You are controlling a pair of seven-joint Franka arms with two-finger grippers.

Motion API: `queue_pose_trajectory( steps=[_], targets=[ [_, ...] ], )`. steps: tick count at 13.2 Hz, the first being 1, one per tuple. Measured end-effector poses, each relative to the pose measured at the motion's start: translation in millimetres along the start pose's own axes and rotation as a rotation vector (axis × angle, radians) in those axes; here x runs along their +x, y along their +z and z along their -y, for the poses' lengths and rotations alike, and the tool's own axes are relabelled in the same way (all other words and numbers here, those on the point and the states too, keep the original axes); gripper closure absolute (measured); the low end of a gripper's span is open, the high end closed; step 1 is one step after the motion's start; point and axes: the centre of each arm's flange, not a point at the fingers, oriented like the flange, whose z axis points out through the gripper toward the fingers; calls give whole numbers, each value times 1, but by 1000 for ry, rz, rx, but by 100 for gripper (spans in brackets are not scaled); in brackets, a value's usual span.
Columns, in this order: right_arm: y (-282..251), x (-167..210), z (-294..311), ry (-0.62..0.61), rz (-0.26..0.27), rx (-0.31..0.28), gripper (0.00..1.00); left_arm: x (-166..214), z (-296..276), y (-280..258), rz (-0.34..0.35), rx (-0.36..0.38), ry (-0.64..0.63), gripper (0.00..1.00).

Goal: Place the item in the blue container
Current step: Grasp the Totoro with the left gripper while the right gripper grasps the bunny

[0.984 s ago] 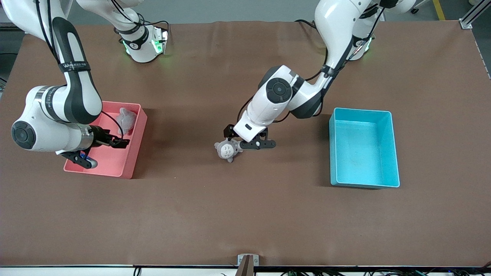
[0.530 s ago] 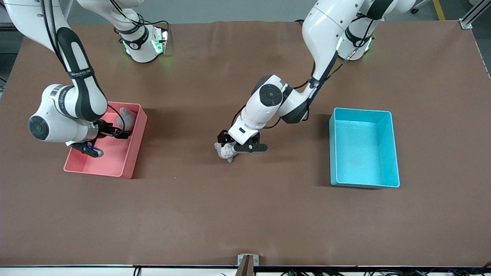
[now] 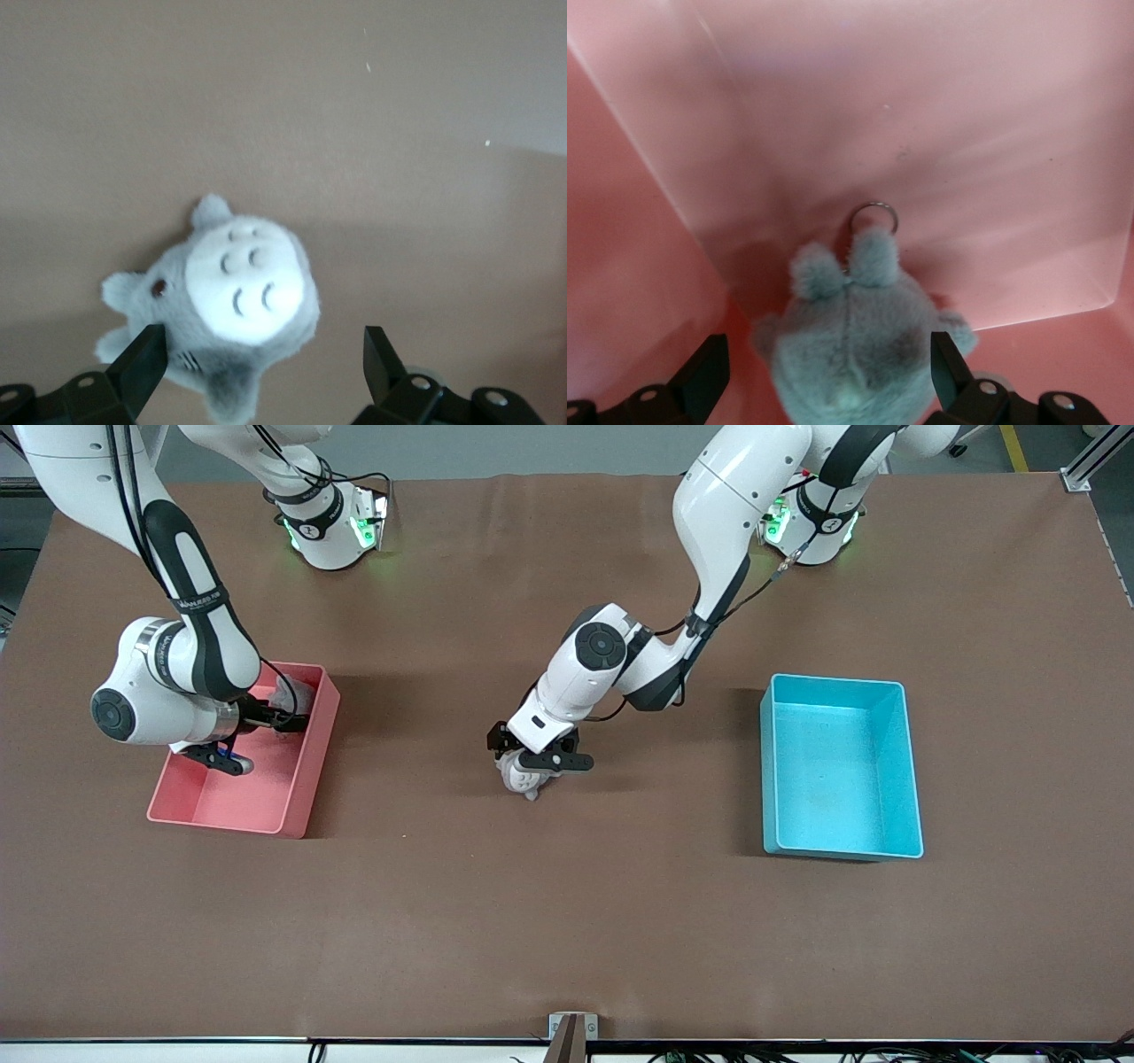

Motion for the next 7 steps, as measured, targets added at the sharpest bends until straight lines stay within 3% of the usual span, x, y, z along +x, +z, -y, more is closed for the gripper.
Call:
queue_pose_trajectory(
  steps=[2,4,7],
  targets=[
    [5,1,-3,0,16,-2,0,-1,8,12,6,16,-3,2],
    [13,-3,-6,5,65,-8,0,3,20,25,-11,18,-9,4],
    [22,-3,-15,22,104,-8,0,6,23,29,-23,11,-3,16]
  ],
)
